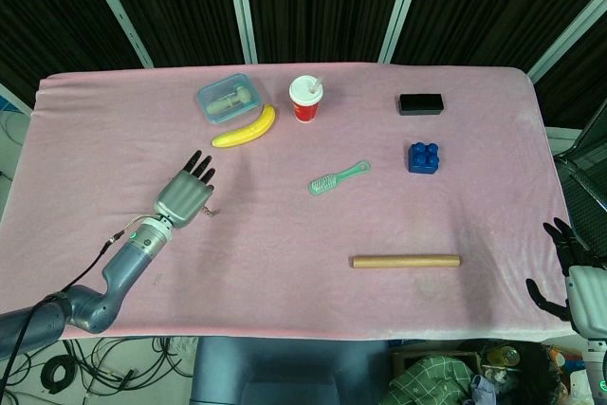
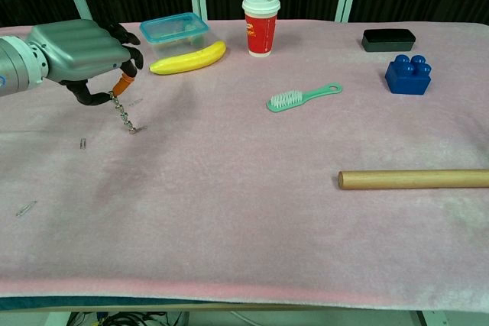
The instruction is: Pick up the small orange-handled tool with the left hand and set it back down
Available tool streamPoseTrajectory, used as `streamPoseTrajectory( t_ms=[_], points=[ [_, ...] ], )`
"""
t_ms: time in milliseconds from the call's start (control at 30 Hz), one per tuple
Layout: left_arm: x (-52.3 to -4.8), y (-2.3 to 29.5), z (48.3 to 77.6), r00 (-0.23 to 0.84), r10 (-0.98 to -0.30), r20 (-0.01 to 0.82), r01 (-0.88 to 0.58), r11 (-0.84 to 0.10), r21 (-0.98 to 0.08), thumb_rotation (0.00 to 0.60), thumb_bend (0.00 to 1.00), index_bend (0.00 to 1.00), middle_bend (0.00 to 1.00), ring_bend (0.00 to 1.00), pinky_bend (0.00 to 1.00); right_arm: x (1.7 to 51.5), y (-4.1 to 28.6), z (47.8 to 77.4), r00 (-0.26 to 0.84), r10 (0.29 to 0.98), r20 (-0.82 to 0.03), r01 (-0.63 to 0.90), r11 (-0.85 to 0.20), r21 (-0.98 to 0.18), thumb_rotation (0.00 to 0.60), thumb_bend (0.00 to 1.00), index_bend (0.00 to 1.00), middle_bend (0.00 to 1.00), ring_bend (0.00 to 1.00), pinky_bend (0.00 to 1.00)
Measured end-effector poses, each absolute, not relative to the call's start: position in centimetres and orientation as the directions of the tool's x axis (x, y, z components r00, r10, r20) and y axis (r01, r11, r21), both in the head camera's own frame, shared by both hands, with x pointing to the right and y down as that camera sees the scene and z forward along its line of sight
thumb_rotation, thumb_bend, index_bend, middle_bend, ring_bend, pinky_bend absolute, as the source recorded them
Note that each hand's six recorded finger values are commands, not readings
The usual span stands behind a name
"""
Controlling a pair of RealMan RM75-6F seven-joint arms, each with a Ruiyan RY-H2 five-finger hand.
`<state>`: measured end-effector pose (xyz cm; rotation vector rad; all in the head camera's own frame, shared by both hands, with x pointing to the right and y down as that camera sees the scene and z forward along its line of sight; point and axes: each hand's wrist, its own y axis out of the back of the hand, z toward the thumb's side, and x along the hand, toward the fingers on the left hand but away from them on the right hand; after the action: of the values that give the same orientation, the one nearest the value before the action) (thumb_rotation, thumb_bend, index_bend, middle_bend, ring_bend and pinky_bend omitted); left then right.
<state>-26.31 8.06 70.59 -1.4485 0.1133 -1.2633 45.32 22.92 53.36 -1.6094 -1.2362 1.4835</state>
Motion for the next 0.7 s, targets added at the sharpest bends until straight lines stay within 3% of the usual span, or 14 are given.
streamPoseTrajectory(
  t_ms=[367,700],
  points=[
    [-26.0,7.3,70.0,0.430,-0.692,0.580,0.521,-0.334,-0.785,0.600,0.42,0.58,0.19,0.00,0.00,45.3,22.9,53.4,-0.067,0.916,-0.396,0.224,-0.373,-0.901,0.600,0.27,0.00,0.00,0.15,0.23],
    [-27.2,3.9,67.7,0.406,-0.759,0.510,0.521,-0.266,-0.811,0.600,0.42,0.58,0.19,0.00,0.00,45.3,23.0,53.3,-0.067,0.915,-0.397,0.224,-0.374,-0.900,0.600,0.27,0.00,0.00,0.15,0.23]
  ],
)
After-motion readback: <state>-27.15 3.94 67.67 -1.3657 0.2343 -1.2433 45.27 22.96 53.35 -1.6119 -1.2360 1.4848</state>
